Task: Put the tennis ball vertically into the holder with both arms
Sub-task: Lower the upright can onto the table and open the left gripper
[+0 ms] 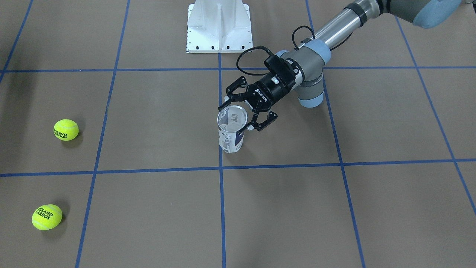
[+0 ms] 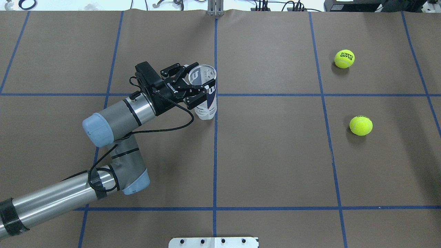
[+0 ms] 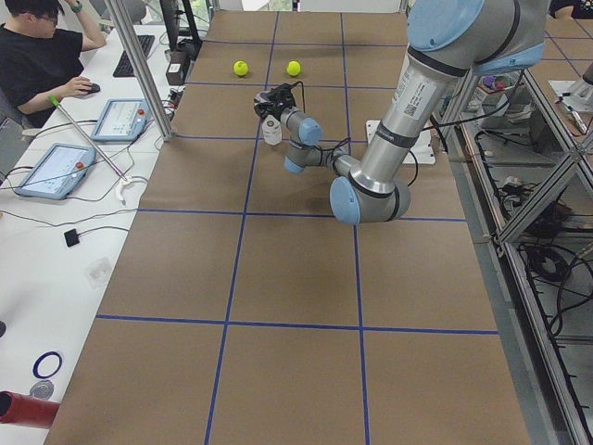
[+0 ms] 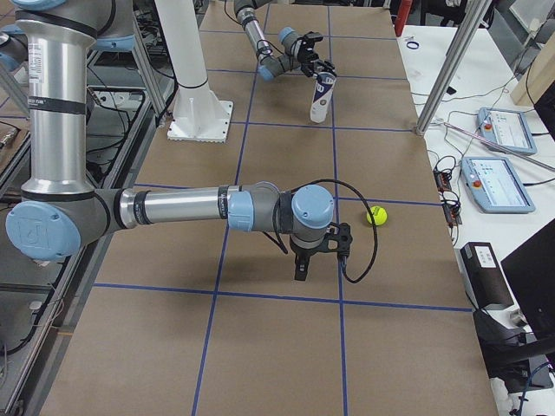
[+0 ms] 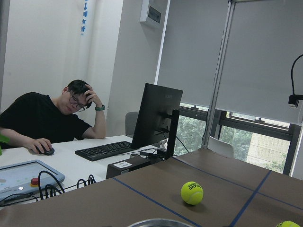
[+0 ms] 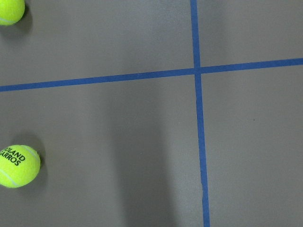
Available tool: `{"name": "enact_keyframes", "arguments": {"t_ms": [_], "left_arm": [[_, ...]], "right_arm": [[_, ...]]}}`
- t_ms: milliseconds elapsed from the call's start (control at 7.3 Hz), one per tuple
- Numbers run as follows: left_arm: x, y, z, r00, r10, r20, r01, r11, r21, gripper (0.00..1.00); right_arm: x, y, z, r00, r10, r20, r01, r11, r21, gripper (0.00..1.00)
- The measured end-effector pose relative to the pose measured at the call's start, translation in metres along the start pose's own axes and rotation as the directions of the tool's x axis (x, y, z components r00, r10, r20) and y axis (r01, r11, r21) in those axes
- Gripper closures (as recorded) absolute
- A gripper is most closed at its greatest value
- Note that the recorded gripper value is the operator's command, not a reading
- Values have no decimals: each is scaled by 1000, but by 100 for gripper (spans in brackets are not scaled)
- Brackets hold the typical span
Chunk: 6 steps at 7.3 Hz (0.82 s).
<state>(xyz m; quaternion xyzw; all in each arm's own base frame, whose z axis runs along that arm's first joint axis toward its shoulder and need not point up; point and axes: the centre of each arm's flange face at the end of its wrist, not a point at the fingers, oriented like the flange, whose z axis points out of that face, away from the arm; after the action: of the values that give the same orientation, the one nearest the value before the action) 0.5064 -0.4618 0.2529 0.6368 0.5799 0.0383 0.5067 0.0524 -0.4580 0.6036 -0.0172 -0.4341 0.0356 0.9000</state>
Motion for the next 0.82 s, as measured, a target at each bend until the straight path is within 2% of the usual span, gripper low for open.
{"name": "enact_keyframes", "arguments": {"t_ms": [137, 274, 411, 822], "left_arm": [[0, 4, 0, 1000, 0, 2, 0, 1000, -7, 36], [1, 4, 2, 1000, -1, 0, 1, 1000, -6, 21], [4, 2, 4, 1000, -3, -3, 3, 1000, -1, 1], [4, 1, 4, 1000, -1, -3, 1, 1000, -1, 1]], "right_arm": [[0, 0, 0, 1000, -1, 0, 1, 1000, 0, 1], [-1, -1, -1, 1000, -3, 0, 3, 1000, 1, 1], [-2, -2, -1, 1000, -4, 0, 4, 1000, 3, 1], [-3, -2, -2, 1000, -6, 0, 6, 1000, 5, 1]]}}
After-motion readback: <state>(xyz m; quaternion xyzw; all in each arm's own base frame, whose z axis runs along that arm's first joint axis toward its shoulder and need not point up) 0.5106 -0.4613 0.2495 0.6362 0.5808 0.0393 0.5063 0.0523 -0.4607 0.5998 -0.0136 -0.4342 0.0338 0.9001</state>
